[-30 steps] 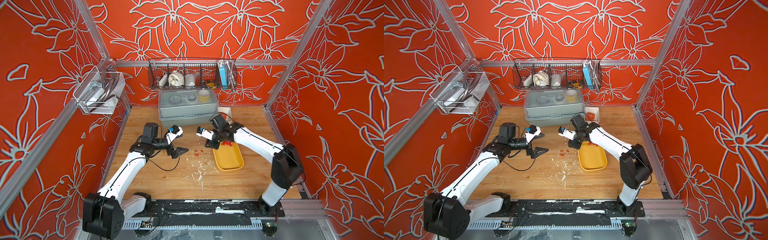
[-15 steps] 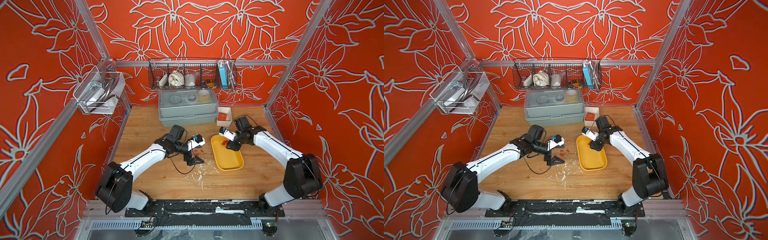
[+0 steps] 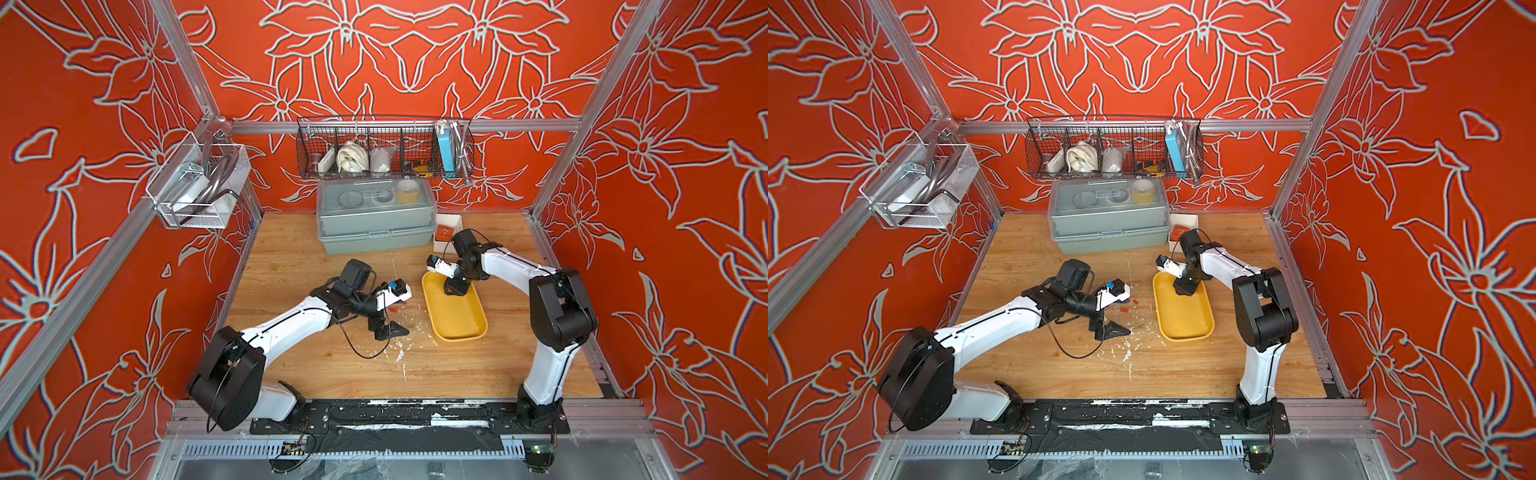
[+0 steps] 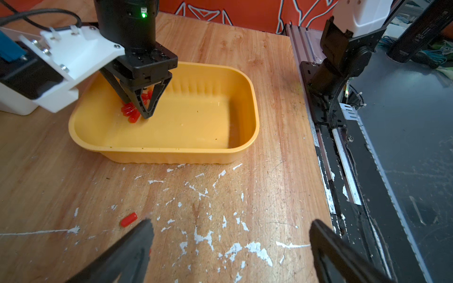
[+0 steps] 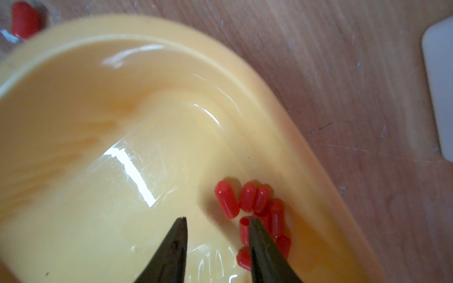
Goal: Take the screw protection sleeves out of the storage box
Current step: Pick up the screw protection sleeve from the storage box.
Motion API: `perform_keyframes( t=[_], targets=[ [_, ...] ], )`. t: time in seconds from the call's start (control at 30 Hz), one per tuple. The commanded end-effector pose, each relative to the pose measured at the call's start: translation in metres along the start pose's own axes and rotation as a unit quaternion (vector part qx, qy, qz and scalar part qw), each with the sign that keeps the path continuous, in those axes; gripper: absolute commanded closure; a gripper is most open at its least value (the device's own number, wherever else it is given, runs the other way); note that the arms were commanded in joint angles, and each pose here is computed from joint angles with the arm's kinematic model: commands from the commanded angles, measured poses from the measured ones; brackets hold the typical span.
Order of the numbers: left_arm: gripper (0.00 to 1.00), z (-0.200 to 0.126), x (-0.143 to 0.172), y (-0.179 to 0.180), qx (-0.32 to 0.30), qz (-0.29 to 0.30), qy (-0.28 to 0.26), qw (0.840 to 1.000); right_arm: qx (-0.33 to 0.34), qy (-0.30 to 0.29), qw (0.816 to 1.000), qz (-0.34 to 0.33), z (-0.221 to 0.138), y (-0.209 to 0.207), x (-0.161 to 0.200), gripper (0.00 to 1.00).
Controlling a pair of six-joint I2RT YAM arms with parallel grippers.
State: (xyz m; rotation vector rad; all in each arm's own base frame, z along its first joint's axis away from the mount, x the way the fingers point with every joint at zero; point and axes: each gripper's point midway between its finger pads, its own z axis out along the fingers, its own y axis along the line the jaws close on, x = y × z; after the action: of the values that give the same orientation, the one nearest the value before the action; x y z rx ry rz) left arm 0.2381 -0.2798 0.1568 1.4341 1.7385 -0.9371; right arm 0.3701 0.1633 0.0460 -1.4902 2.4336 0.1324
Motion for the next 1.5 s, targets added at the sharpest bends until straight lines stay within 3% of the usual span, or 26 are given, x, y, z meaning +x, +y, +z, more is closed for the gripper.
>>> perform_keyframes(
  t=[0.0, 0.2, 0.67, 0.87, 1.07, 1.47],
  targets=[
    [0.02, -0.004, -0.006, -0.003, -0.004, 0.027, -0.006, 1.0, -0.005, 0.002, 1.0, -0.007, 0.004, 0.0, -0.006, 0.63],
    [0.02, -0.003, -0.002, -0.003, -0.005, 0.032, -0.001, 0.999, -0.009, 0.008, 1.0, -0.017, 0.013, 0.004, -0.005, 0.73],
    [0.02, -0.004, -0.001, -0.004, -0.006, 0.042, 0.001, 0.999, -0.008, 0.033, 0.999, -0.03, 0.031, 0.003, 0.006, 0.8],
    [0.02, -0.005, -0.001, -0.004, -0.007, 0.045, 0.001, 0.999, -0.017, 0.037, 0.999, -0.031, 0.035, 0.007, 0.006, 0.88],
    [0.02, -0.008, -0.002, -0.002, -0.021, 0.054, 0.004, 0.998, -0.035, 0.018, 0.999, -0.02, 0.014, 0.014, -0.002, 1.0],
    [0.02, -0.018, -0.008, 0.008, -0.054, 0.059, 0.004, 0.997, -0.064, -0.017, 0.998, -0.002, -0.037, 0.032, -0.011, 1.0]
  ],
)
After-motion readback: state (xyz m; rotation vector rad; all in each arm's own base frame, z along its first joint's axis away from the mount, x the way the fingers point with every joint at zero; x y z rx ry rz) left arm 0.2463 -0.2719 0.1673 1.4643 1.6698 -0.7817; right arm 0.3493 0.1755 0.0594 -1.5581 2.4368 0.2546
